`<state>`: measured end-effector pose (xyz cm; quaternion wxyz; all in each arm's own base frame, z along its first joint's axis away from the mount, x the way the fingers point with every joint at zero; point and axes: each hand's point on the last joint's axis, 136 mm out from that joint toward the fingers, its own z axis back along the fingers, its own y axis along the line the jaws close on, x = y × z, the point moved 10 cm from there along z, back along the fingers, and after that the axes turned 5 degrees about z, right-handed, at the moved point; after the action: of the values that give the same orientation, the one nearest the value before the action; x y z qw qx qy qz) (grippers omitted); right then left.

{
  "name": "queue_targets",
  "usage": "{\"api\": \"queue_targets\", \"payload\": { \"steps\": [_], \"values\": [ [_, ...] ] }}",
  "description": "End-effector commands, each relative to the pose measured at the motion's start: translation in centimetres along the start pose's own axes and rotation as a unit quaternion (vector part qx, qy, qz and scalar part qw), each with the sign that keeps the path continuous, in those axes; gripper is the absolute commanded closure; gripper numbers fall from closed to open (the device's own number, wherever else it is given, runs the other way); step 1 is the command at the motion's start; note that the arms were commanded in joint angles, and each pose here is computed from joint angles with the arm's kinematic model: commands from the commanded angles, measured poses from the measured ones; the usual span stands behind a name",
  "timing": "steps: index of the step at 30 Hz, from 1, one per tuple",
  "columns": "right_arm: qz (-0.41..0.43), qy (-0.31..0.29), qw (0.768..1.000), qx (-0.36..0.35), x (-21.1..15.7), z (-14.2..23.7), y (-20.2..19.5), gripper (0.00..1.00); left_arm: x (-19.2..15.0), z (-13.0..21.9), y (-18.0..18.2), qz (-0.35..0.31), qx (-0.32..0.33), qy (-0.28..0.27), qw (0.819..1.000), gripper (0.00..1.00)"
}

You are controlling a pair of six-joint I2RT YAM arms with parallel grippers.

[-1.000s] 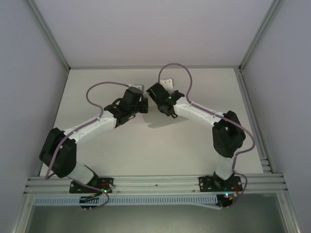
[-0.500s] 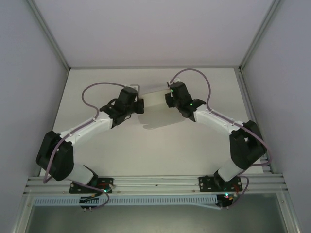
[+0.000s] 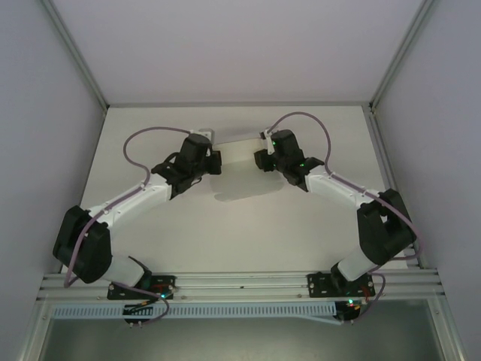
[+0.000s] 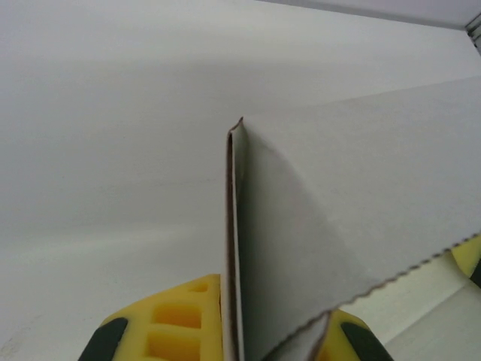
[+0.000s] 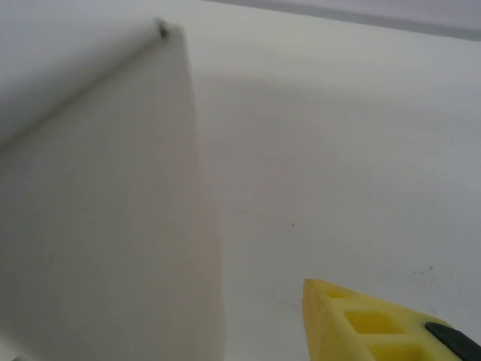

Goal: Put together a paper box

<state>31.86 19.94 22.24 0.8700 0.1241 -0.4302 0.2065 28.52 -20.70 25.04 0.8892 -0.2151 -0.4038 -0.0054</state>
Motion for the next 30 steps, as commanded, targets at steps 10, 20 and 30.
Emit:
{"api": "queue_targets", "payload": {
  "steps": [10,20,30],
  "values": [
    [-0.006,0.001,0.998,-0.065,1.1,1.3,-1.4,0.51,2.2,1.1,-1.5,0.005,-0.042,-0.043,0.998,1.00],
    [-0.002,-0.010,0.993,-0.118,3.4,2.1,-2.0,0.60,1.1,-0.4,-1.1,-0.003,-0.005,-0.013,1.000,1.00],
    [-0.003,0.081,0.927,-0.366,0.4,1.2,-5.5,1.00,0.7,-0.1,-0.6,-0.001,0.055,-0.016,0.998,1.00]
  ]
}}
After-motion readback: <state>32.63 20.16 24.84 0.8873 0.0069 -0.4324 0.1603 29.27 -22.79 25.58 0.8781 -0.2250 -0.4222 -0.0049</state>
